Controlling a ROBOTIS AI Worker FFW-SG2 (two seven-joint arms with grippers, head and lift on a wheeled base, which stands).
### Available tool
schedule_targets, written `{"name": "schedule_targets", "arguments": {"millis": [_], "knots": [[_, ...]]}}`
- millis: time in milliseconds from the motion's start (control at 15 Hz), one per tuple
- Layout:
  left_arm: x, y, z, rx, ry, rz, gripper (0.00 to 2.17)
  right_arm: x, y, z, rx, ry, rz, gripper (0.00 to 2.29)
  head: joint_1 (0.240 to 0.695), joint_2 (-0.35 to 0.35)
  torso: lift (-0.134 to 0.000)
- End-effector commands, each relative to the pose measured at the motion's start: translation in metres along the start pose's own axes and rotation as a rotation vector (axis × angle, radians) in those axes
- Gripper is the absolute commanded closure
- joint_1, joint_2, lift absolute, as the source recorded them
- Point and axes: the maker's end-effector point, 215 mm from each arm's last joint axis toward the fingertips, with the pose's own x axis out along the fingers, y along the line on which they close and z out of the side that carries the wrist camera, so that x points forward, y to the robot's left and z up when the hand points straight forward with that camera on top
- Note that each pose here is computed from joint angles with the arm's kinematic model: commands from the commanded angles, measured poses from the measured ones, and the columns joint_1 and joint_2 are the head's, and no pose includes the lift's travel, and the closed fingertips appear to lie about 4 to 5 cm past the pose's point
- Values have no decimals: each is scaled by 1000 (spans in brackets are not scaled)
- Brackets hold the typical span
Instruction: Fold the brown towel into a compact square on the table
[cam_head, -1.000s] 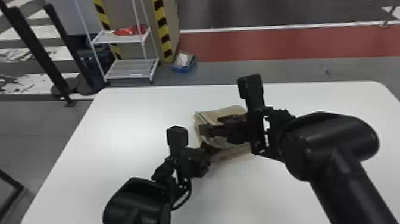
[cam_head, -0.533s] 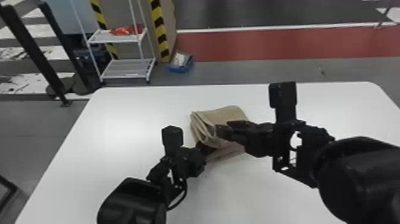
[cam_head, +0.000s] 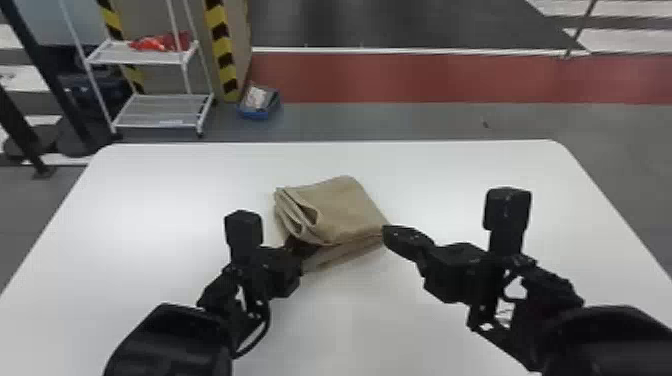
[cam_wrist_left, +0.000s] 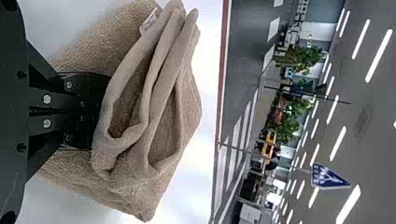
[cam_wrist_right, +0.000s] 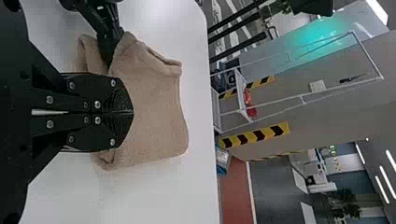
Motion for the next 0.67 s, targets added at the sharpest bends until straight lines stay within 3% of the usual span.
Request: {"name": "schedule_targets", "arguments": {"millis": [0, 600], "knots": [[-1, -3, 1, 2, -2, -3, 2145, 1, -12, -19, 23, 2, -7, 1956, 695, -21, -123], [-4, -14, -6, 6, 14, -12, 2145, 52, -50, -36, 50, 84, -39, 1956, 695, -47, -123]]}}
